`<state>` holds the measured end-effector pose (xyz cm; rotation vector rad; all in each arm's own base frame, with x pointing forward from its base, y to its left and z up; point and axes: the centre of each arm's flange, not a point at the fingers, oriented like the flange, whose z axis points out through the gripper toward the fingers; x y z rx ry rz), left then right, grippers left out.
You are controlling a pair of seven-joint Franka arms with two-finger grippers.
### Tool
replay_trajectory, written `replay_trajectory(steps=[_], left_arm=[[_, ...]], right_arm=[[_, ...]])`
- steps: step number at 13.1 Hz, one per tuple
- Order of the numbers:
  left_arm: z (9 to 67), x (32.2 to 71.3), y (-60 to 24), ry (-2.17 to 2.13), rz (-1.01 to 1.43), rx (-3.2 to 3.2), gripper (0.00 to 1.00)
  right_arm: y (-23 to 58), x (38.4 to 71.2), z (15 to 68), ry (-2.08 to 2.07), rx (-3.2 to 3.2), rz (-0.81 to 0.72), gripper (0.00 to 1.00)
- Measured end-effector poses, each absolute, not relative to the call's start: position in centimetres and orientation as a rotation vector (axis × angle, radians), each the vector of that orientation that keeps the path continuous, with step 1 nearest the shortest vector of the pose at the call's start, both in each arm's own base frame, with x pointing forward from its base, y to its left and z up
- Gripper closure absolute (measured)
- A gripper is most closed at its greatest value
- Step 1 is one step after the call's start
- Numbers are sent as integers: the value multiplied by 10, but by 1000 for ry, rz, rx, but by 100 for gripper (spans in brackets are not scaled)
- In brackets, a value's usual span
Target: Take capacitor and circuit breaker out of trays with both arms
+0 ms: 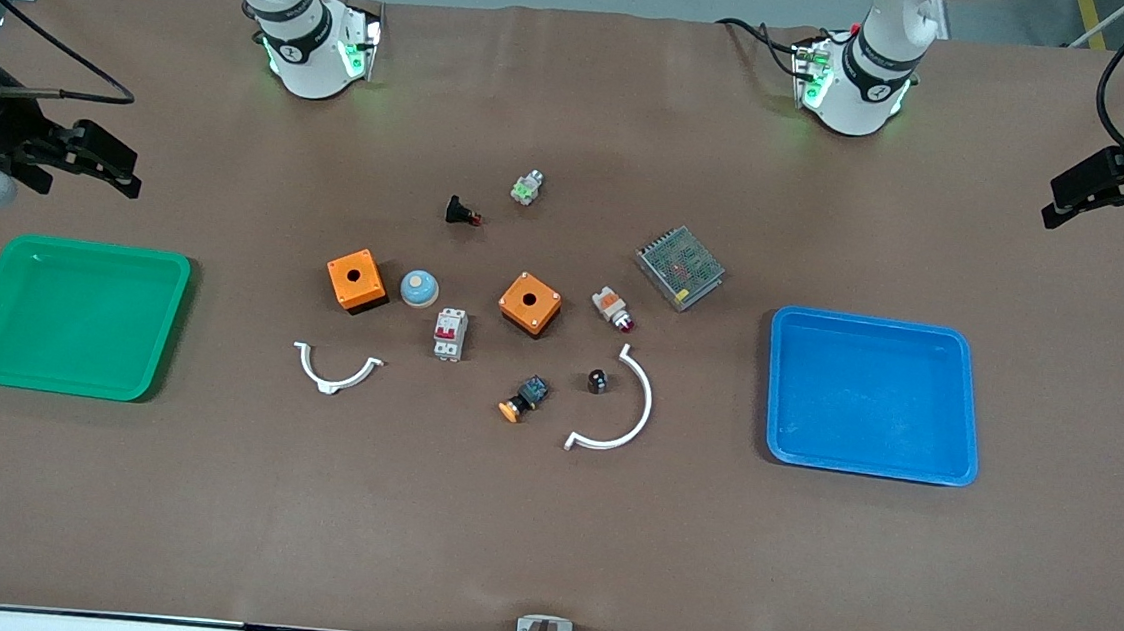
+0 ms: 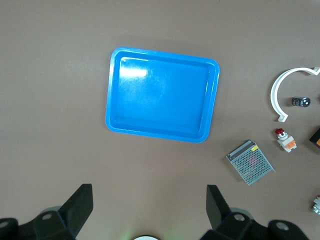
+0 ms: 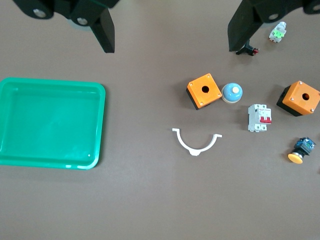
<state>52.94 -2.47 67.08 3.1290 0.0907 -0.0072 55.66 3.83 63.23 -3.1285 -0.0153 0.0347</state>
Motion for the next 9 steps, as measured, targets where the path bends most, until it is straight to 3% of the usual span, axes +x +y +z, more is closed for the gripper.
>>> replay_trajectory(steps=[9], left_arm=[[672, 529, -24, 93, -5, 3131, 0]], right_arm=[[36, 564, 624, -7, -3129, 44, 0]])
